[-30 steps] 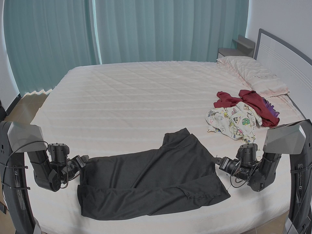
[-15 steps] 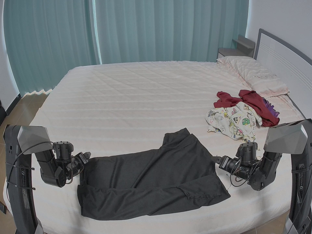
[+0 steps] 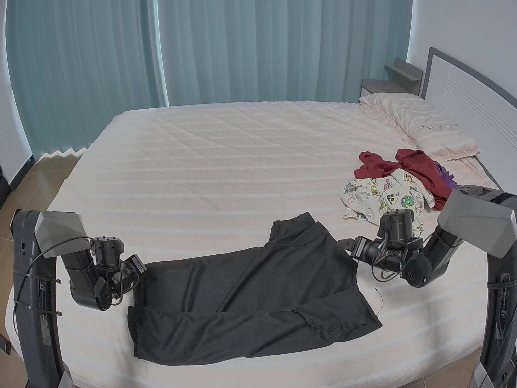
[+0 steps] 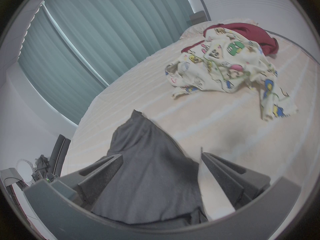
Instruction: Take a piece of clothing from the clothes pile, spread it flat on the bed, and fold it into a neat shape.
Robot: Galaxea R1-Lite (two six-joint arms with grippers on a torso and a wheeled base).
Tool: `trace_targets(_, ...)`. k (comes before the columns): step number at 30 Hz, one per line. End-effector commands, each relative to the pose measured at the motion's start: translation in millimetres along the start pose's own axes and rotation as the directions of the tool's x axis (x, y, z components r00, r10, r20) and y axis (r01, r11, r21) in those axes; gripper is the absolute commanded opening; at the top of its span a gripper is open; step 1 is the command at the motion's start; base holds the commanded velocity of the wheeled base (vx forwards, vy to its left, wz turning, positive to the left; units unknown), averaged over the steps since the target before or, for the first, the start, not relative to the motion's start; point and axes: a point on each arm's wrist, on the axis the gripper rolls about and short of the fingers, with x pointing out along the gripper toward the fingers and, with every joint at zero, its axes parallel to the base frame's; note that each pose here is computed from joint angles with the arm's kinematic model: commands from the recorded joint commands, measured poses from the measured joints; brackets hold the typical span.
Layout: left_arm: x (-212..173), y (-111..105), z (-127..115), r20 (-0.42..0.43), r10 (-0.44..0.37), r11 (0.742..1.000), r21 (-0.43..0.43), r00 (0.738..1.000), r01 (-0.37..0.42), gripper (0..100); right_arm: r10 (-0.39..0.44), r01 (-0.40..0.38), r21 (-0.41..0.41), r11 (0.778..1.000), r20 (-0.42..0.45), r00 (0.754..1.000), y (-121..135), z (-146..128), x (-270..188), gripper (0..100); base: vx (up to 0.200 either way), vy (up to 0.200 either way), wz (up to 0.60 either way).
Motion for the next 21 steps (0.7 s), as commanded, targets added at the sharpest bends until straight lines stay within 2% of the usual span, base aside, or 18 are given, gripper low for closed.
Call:
trace_targets(1,0.6,-4.0,9.3,0.086,-0.001,0.998,-0.055,0.996,0.006,0,0.011,-0.012,-0.029,1.000,-0.006,1.000,15.3,12.9,28.0,100,0.000,0.000,0.00)
trace_targets(4,0.3,-2.8,13.3,0.132,0.019,0.998,-0.065,0.991,-0.010,0,0.001,-0.002,-0.049,0.999,-0.017,1.000,11.6,9.5,41.5,100,0.000,0.000,0.00)
trace_targets(9,-0.7,0.6,16.1,0.152,0.032,0.997,-0.075,0.988,-0.021,0,0.016,-0.015,-0.073,0.997,0.006,1.000,14.2,12.0,58.1,100,0.000,0.000,0.00)
trace_targets(17,-1.1,3.7,11.2,0.134,0.044,0.997,-0.074,0.990,-0.034,0,0.033,-0.031,-0.085,0.996,0.022,0.999,24.2,21.3,87.0,100,0.000,0.000,0.00)
trace_targets(21,-3.3,5.0,8.3,0.121,0.048,0.997,-0.071,0.991,-0.040,0,0.034,-0.032,-0.126,0.992,0.019,0.999,28.7,26.3,100.0,100,0.000,0.000,0.00)
